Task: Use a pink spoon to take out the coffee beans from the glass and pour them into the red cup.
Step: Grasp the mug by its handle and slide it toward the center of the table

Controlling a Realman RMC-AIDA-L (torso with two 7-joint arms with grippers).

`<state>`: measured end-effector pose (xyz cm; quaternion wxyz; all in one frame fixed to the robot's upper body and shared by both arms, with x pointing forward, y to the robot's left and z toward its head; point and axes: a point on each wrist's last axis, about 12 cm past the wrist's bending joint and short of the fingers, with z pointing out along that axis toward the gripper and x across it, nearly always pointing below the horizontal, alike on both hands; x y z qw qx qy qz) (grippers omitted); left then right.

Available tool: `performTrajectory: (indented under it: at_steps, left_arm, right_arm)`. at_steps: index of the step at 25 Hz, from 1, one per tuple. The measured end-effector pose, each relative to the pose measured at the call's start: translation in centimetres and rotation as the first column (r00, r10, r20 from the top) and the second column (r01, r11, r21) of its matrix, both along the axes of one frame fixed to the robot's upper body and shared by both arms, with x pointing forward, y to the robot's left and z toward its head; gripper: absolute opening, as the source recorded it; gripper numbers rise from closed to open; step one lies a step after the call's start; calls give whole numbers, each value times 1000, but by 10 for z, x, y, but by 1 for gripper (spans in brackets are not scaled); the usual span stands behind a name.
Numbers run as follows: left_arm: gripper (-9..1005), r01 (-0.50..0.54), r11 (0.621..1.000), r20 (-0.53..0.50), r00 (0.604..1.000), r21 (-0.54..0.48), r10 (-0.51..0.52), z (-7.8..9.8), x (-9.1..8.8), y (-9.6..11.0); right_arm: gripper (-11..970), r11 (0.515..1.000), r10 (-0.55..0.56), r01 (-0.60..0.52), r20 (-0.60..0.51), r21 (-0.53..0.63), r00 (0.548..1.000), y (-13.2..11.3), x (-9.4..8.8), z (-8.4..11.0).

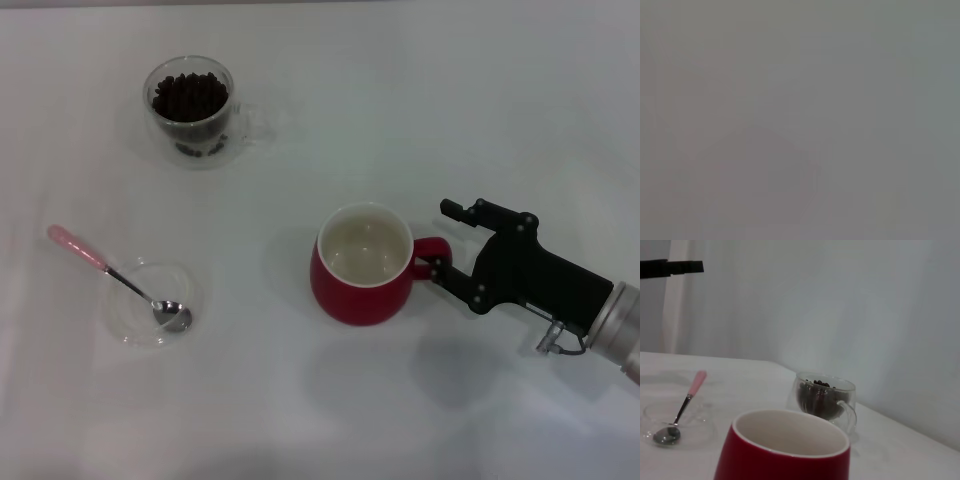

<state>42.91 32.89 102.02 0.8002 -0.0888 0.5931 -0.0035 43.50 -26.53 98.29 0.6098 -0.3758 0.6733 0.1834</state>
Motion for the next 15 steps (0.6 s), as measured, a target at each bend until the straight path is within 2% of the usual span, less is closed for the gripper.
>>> performTrajectory:
  at_steps: [9, 15]
  left_arm:
    - [848, -7, 1000, -3, 1000, 3, 7, 0, -2, 2]
    - [848, -6, 1000, -4, 1000, 2, 6, -1, -2, 2]
  right_arm:
    - [613, 1000, -7, 7, -15, 2, 1000, -3, -2, -1]
    - [664, 1000, -13, 13, -17, -3, 1000, -6, -6, -3]
